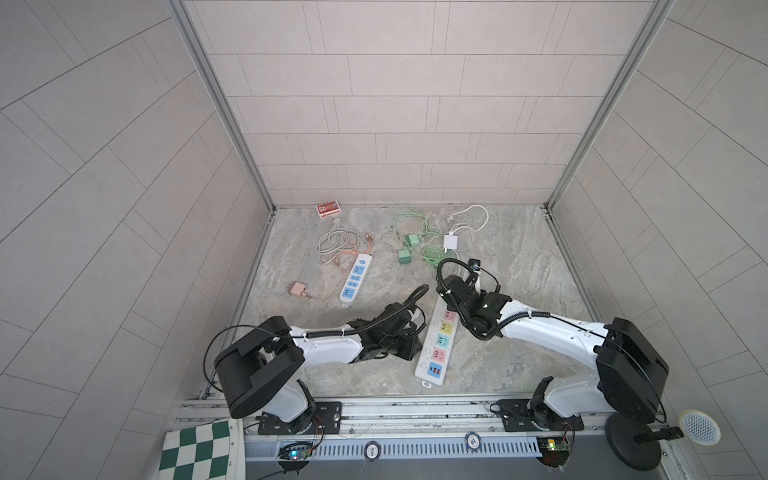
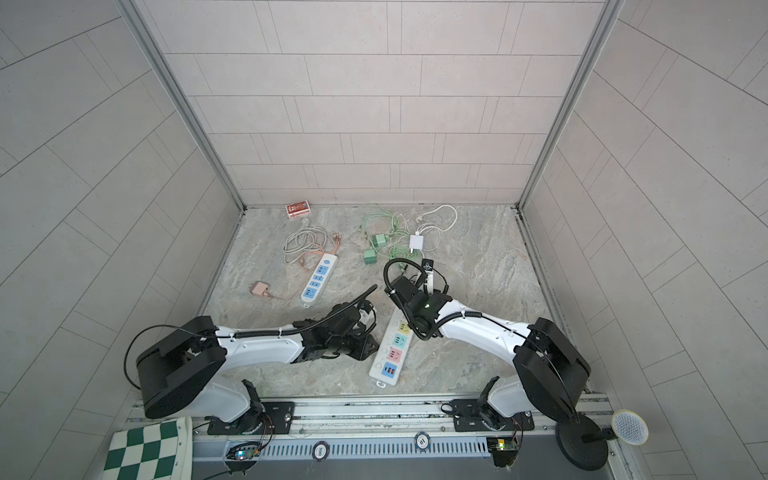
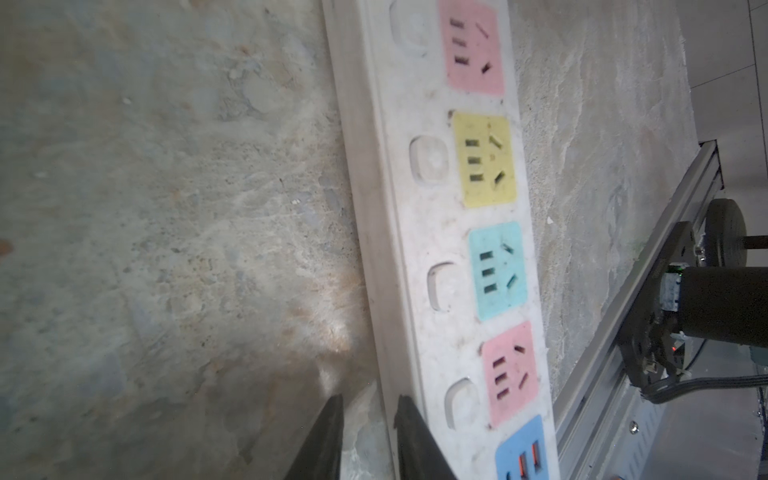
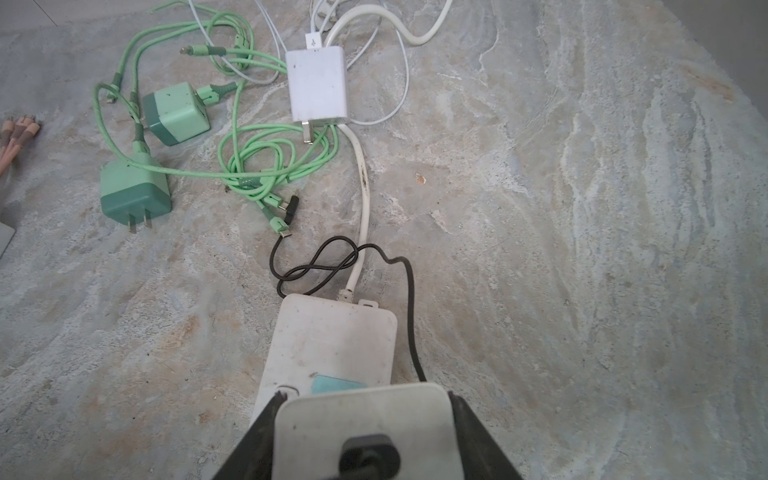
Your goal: Insert the plug
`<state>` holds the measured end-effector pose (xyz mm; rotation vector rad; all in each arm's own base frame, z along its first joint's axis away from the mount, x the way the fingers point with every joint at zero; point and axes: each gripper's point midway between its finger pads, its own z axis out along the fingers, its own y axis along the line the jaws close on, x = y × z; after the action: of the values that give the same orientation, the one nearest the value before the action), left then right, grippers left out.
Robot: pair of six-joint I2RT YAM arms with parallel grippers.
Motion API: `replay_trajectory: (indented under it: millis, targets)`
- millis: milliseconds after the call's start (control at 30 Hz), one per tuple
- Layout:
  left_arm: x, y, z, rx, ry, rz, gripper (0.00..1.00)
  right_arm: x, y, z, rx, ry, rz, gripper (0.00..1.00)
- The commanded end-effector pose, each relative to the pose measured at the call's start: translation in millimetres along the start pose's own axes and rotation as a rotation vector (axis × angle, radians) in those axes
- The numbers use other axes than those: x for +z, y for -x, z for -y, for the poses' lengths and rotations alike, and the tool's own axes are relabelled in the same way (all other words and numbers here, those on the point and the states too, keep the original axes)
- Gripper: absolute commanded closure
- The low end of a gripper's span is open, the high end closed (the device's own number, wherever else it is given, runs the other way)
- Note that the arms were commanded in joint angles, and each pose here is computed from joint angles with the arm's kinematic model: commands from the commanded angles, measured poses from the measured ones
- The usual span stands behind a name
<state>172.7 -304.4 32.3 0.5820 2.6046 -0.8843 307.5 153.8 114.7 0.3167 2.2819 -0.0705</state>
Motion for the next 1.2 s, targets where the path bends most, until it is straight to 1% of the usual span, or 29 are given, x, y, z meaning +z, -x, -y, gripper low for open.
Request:
replay_trajectory:
  millis: [0,200,300,667,800,900,1000,1167]
  targets:
    - [-7.1,4.0,3.0,0.020,0.002,0.027,0.70,-0.6,7.1,-8.0,0.028,0.006,0.017,0.59]
    - [-18.6,5.8,-1.8,0.014,0.024,0.071,0.71,3.4,5.0,-11.8,0.038,0.002,0.006,0.59]
    - [-22.8,3.7,-6.1,0.013,0.046,0.072,0.71,4.6,3.8,-12.4,0.036,-0.003,-0.002,0.59]
    - [-21.3,-5.4,-10.7,-0.005,0.032,0.079,0.72,15.2,-11.4,-4.5,0.031,-0.056,-0.028,0.59]
    - [-24.6,-3.9,-13.6,-0.014,0.045,0.098,0.72,16.9,-10.4,-4.6,0.020,-0.070,-0.024,0.59]
    - [-25.0,-4.8,-13.1,-0.025,0.031,0.115,0.72,15.8,-10.7,0.4,0.026,-0.086,-0.020,0.59]
    - [-24.5,-8.6,-13.9,-0.028,0.030,0.105,0.72,18.6,-13.7,4.6,0.014,-0.106,-0.014,0.60]
    - [-28.1,-10.2,-13.2,-0.021,0.027,0.109,0.72,27.6,-24.5,1.6,0.013,-0.116,-0.042,0.59]
